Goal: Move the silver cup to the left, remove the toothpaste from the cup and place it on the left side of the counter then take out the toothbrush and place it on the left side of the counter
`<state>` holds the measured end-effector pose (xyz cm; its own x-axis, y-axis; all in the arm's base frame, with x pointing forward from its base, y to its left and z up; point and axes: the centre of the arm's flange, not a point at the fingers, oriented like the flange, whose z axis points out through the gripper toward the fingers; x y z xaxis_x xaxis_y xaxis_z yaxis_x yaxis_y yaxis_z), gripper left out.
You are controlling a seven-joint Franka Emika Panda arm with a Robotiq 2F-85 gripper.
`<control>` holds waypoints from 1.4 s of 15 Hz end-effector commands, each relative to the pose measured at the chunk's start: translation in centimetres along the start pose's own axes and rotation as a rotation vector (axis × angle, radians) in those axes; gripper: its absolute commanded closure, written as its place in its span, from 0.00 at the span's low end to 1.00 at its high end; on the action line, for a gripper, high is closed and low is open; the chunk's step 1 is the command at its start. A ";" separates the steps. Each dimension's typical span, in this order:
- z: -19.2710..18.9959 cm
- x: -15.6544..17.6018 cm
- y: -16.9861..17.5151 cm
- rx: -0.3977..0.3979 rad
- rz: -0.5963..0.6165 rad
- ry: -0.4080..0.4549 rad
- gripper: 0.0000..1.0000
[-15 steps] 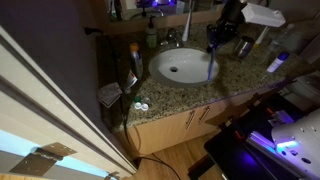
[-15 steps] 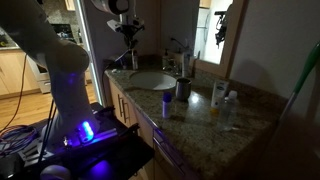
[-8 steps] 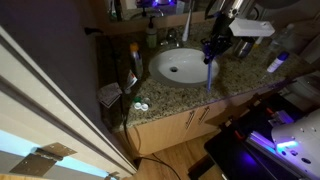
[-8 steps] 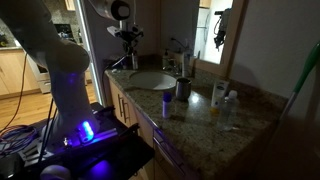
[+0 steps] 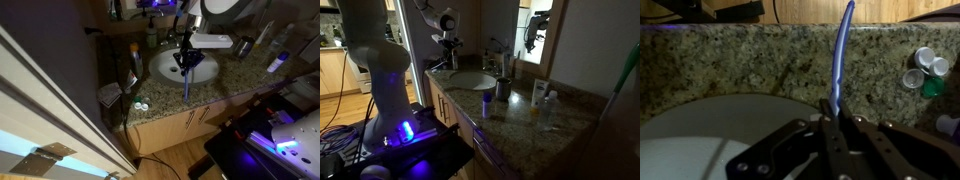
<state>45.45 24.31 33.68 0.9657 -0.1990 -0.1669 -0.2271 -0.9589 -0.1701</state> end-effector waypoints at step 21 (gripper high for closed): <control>8.8 5.2 -7.0 -0.019 -0.031 -0.128 0.98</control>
<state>50.06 31.22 25.63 0.9523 -0.1392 -0.2714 -0.1888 -0.9678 -0.1663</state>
